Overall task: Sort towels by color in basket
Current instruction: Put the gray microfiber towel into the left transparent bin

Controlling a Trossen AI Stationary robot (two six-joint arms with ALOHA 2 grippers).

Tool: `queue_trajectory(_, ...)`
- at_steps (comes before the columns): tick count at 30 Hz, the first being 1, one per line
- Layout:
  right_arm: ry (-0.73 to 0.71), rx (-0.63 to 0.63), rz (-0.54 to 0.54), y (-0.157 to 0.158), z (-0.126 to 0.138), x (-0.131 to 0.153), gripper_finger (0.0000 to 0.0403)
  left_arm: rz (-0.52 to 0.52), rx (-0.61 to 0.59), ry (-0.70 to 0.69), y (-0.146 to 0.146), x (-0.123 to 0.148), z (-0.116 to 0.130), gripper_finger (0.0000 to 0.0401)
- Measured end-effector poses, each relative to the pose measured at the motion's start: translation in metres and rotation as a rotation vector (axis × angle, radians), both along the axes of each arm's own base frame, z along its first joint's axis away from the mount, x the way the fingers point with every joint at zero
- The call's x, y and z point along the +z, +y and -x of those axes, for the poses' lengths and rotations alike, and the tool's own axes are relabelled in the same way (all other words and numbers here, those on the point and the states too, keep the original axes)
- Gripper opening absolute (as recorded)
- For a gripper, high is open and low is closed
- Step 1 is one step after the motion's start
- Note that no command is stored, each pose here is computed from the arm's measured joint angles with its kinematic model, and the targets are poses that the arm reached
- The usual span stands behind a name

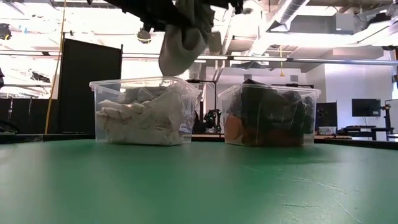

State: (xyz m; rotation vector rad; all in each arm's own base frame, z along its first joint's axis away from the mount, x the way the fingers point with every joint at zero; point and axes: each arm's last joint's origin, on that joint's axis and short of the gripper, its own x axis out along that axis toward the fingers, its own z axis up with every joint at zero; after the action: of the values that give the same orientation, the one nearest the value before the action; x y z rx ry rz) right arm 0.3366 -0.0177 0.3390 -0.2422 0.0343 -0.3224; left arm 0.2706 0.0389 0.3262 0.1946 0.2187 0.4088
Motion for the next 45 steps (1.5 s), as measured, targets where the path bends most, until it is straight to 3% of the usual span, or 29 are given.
queue_trajectory(3,-0.018,0.025,0.001,0.006,0.000,0.002,0.0028,-0.007,0.029,0.007,0.002,-0.001,0.000,0.0252)
queue_trajectory(6,-0.022,0.034,0.000,0.009,0.001,0.003,0.0030,-0.041,0.060,0.020,0.003,0.000,0.001,0.0207)
queue_trajectory(11,0.006,0.046,0.019,0.013,0.001,0.001,0.0061,-0.120,0.142,0.083,0.005,-0.002,0.003,0.0054)
queue_trajectory(13,0.056,0.048,0.032,0.016,0.004,0.000,0.0082,-0.135,0.186,0.104,0.006,-0.001,0.007,0.0017)
queue_trajectory(19,0.179,-0.099,-0.040,0.017,0.031,0.005,0.0151,-0.092,0.281,0.194,0.020,0.001,0.034,0.0006)
queue_trajectory(25,0.211,-0.146,-0.192,0.016,0.061,0.014,0.0194,0.063,0.429,0.328,0.048,-0.015,0.056,0.0005)
queue_trajectory(36,0.326,-0.122,-0.316,0.036,0.071,0.001,0.0195,0.358,0.389,0.422,0.085,-0.061,0.034,0.0004)
queue_trajectory(45,0.480,-0.187,-0.406,0.045,0.083,-0.022,0.0183,0.579,0.455,0.483,0.101,-0.114,0.006,0.0013)
